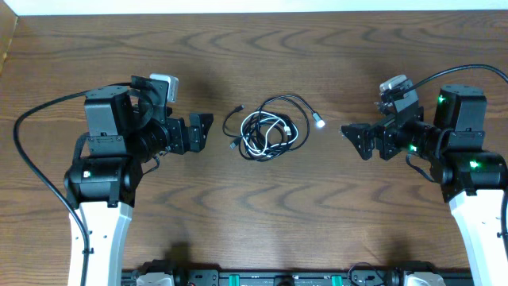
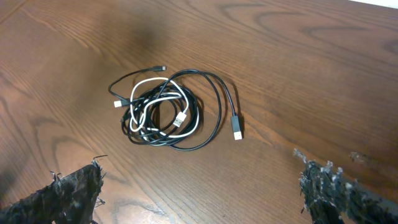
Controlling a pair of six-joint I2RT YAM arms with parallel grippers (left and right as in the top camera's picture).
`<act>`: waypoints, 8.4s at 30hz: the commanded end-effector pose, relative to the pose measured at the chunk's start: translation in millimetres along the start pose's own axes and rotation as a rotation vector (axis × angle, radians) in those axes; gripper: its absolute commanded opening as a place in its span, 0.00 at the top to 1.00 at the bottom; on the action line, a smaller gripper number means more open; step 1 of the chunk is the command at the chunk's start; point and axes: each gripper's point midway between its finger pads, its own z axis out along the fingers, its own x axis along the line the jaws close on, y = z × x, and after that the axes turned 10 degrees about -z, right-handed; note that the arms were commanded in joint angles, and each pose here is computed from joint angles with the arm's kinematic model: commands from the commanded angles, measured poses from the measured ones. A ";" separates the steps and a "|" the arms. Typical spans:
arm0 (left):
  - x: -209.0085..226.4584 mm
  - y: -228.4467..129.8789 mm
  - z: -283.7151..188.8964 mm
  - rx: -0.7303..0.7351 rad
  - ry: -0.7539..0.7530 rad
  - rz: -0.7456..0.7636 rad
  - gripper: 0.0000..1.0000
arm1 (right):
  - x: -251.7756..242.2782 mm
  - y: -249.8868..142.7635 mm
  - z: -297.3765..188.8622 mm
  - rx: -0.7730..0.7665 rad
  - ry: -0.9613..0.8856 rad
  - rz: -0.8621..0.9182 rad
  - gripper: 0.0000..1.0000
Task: Untangle cables
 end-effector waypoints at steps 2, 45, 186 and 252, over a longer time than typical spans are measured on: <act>-4.9 4.7 -0.9 -0.007 -0.018 0.017 0.02 | -0.2 7.0 -1.3 -0.015 0.010 0.040 0.01; -35.7 -2.3 114.3 0.231 -0.069 0.054 0.16 | -55.4 -21.0 -2.8 0.090 -0.309 0.331 0.02; -188.3 168.8 -102.3 -0.470 -0.590 -0.321 0.93 | 141.0 56.6 166.2 -0.142 0.371 -0.018 0.89; -75.6 -4.7 80.4 0.315 -0.081 0.184 0.44 | -17.0 -47.2 154.2 0.521 -0.007 0.495 0.17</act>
